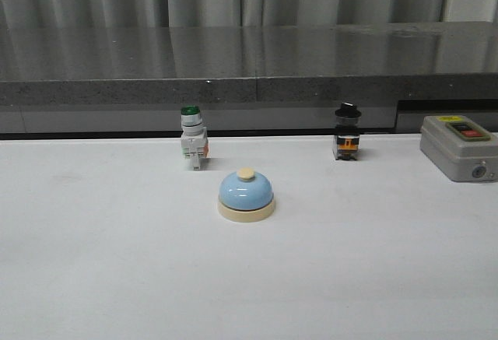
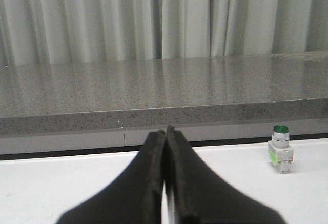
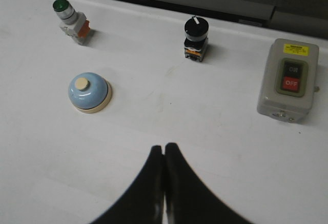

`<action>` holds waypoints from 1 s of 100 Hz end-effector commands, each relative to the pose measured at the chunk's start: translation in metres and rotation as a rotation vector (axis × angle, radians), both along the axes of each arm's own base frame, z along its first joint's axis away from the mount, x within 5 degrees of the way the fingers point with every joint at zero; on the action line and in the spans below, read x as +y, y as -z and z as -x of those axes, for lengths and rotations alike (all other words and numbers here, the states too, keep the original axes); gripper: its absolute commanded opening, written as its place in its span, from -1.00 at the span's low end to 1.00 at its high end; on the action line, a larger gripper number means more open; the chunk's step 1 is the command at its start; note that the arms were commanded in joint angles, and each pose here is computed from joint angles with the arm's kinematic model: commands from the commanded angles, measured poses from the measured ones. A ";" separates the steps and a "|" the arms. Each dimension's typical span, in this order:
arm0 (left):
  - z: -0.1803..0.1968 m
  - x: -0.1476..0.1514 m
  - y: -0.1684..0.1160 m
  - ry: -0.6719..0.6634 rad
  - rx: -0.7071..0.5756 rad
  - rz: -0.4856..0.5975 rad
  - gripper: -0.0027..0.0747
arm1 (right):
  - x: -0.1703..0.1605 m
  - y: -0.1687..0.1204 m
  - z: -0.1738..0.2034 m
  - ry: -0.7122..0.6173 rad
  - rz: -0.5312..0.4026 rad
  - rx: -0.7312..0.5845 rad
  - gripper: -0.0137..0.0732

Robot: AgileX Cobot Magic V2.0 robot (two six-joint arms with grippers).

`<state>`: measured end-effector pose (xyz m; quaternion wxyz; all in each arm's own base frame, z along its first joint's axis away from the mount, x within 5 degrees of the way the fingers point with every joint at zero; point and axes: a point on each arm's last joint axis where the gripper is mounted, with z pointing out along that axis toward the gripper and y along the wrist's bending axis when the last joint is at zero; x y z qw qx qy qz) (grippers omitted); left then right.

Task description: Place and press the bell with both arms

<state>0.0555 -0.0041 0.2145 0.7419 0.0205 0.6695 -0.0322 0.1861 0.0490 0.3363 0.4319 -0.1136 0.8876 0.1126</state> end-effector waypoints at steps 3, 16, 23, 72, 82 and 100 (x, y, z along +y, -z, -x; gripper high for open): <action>0.001 0.000 0.006 0.001 -0.062 0.011 -0.98 | -0.007 -0.013 0.024 0.021 -0.017 -0.153 -0.82; 0.001 0.000 0.006 0.001 -0.062 0.011 -0.98 | -0.012 -0.012 0.052 0.022 -0.026 -0.218 -0.82; 0.001 0.000 0.006 0.001 -0.062 0.011 -0.98 | -0.015 -0.011 0.066 0.025 -0.030 -0.264 -0.82; 0.001 0.000 0.006 0.001 -0.062 0.011 -0.98 | -0.024 -0.014 0.121 0.012 -0.056 -0.405 -0.82; 0.001 0.000 0.006 0.001 -0.062 0.011 -0.98 | -0.024 -0.014 0.121 0.011 -0.055 -0.402 -0.82; 0.001 0.000 0.006 0.001 -0.062 0.011 -0.98 | -0.024 -0.014 0.121 0.011 -0.055 -0.402 -0.82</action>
